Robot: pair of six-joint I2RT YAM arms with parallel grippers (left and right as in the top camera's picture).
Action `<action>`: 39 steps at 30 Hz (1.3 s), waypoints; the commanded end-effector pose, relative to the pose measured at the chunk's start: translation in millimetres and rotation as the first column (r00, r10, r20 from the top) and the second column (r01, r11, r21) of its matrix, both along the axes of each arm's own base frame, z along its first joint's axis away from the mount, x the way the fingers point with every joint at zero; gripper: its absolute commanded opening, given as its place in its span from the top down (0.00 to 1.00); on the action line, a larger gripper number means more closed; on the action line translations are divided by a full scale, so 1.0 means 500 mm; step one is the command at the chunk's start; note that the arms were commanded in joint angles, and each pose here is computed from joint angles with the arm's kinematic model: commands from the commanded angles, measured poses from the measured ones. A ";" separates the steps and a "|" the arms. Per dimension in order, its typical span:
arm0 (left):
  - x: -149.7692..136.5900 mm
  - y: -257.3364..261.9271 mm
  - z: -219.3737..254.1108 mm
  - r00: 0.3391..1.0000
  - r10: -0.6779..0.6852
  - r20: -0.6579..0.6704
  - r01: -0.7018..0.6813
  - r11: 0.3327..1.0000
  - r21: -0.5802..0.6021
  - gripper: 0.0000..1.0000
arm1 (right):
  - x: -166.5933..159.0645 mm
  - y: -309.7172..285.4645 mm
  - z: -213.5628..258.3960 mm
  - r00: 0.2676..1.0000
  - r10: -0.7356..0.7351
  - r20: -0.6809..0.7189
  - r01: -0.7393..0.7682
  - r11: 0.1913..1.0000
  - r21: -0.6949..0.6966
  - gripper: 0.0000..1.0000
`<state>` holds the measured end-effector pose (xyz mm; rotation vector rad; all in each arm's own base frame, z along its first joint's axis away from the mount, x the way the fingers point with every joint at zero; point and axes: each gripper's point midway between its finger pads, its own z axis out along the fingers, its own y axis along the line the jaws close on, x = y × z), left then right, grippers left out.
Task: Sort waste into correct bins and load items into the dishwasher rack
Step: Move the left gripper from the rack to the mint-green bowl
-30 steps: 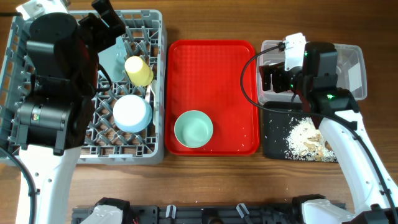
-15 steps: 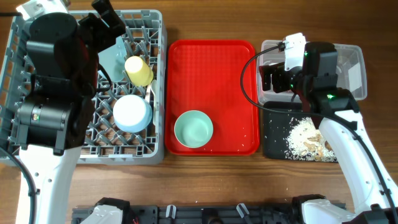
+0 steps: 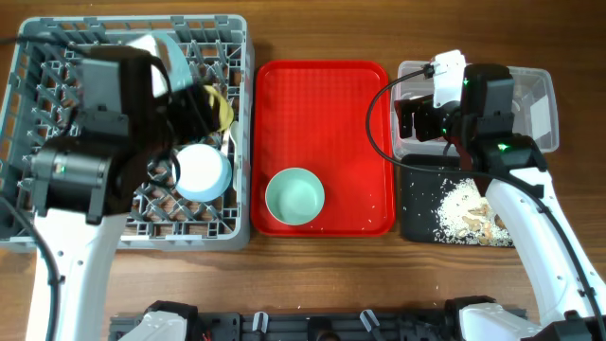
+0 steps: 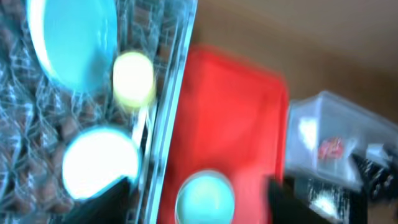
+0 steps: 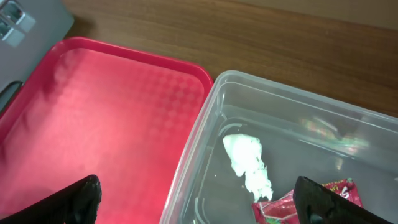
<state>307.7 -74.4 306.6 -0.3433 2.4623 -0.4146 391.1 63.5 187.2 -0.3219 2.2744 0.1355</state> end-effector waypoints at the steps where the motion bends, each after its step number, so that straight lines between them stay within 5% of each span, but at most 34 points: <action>1: -0.051 -0.045 -0.062 0.976 -0.091 -0.195 0.083 0.995 -0.050 0.96 | 0.002 0.002 -0.004 1.000 0.013 -0.002 -0.013 1.000 -0.006 0.00; 3: -0.095 -0.073 -0.103 0.934 -0.147 -0.325 0.145 0.989 -0.031 0.96 | 0.002 0.002 -0.004 1.000 0.013 -0.002 -0.013 1.000 -0.006 0.00; 7: -0.128 -0.159 -0.148 0.882 -0.280 -0.378 0.294 0.956 -0.023 0.96 | 0.001 0.002 -0.004 1.000 0.013 -0.003 -0.013 1.000 -0.006 0.00; 16: -0.179 -0.311 -0.310 0.817 -0.399 -0.416 0.424 0.905 -0.034 0.73 | 0.002 0.002 -0.004 1.000 0.013 -0.002 -0.013 1.000 -0.006 0.00; 23: -0.179 -0.365 -0.396 0.798 -0.437 -0.414 0.489 0.872 0.021 0.72 | 0.001 0.002 -0.004 1.000 0.013 -0.003 -0.013 1.000 -0.006 0.00; 31: -0.155 -0.391 -0.390 0.812 -0.466 -0.351 0.501 0.866 0.008 0.57 | 0.002 0.002 -0.004 1.000 0.013 -0.002 -0.013 1.000 -0.006 0.00; 34: -0.156 -0.403 -0.390 0.810 -0.478 -0.339 0.509 0.861 0.004 0.68 | 0.002 0.002 -0.004 1.000 0.012 -0.002 -0.012 1.000 -0.006 0.00; 39: -0.163 -0.430 -0.412 0.797 -0.500 -0.338 0.538 0.843 0.020 0.71 | 0.002 0.002 -0.004 1.000 0.013 -0.002 -0.013 1.000 -0.006 0.00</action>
